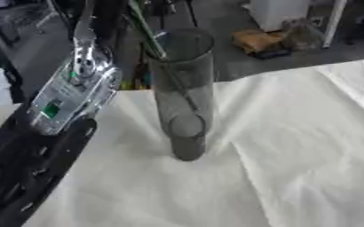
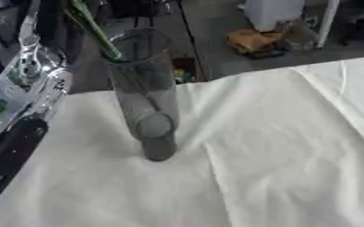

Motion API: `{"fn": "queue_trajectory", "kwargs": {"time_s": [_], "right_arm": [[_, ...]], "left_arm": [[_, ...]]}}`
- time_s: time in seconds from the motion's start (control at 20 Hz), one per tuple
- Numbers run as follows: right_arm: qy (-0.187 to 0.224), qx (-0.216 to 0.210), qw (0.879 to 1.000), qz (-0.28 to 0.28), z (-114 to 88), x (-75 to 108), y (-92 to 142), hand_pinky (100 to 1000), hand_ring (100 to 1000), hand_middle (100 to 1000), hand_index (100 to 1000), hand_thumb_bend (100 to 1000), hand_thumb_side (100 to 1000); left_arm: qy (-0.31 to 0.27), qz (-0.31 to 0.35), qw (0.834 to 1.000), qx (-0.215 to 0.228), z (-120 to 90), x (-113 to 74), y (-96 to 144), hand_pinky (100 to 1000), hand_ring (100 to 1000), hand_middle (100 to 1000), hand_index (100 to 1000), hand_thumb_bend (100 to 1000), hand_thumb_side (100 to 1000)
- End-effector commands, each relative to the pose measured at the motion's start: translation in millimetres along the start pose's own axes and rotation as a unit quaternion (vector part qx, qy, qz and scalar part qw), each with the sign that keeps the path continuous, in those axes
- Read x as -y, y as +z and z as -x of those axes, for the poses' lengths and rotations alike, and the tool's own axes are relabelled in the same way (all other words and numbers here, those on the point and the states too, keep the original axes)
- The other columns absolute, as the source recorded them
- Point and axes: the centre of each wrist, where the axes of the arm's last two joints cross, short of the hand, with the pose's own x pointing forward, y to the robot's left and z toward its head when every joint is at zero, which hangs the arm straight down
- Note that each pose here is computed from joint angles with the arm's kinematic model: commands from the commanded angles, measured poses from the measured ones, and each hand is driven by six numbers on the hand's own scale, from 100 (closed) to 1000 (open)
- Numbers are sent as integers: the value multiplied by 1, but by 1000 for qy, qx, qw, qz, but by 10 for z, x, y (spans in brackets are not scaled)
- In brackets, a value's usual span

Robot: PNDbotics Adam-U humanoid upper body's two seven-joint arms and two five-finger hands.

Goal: Arrange flowers into the vase.

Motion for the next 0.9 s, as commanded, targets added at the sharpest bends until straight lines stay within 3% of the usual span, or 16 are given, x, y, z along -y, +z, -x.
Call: {"fn": "queue_trajectory", "kwargs": {"time_s": [0.05, 0.15, 0.5, 0.9], "right_arm": [[6, 10, 1000, -6, -43, 7, -37, 874, 840, 646, 923, 100, 984], [6, 10, 1000, -5, -43, 10, -35, 875, 840, 646, 923, 100, 983], [6, 6, 1000, -5, -44, 14, -35, 875, 841, 646, 924, 100, 987], [4, 5, 1000, -5, -44, 15, -31, 875, 841, 645, 924, 100, 990]], "left_arm": [[-21, 10, 1000, 20, -139, -65, -64, 100, 100, 149, 314, 262, 685], [-31, 16, 999, 19, -138, -68, -60, 100, 107, 202, 369, 265, 686], [-60, 33, 998, 11, -134, -85, -39, 100, 302, 346, 533, 260, 685], [-101, 55, 993, -2, -121, -95, -17, 234, 410, 420, 617, 241, 686]]}}
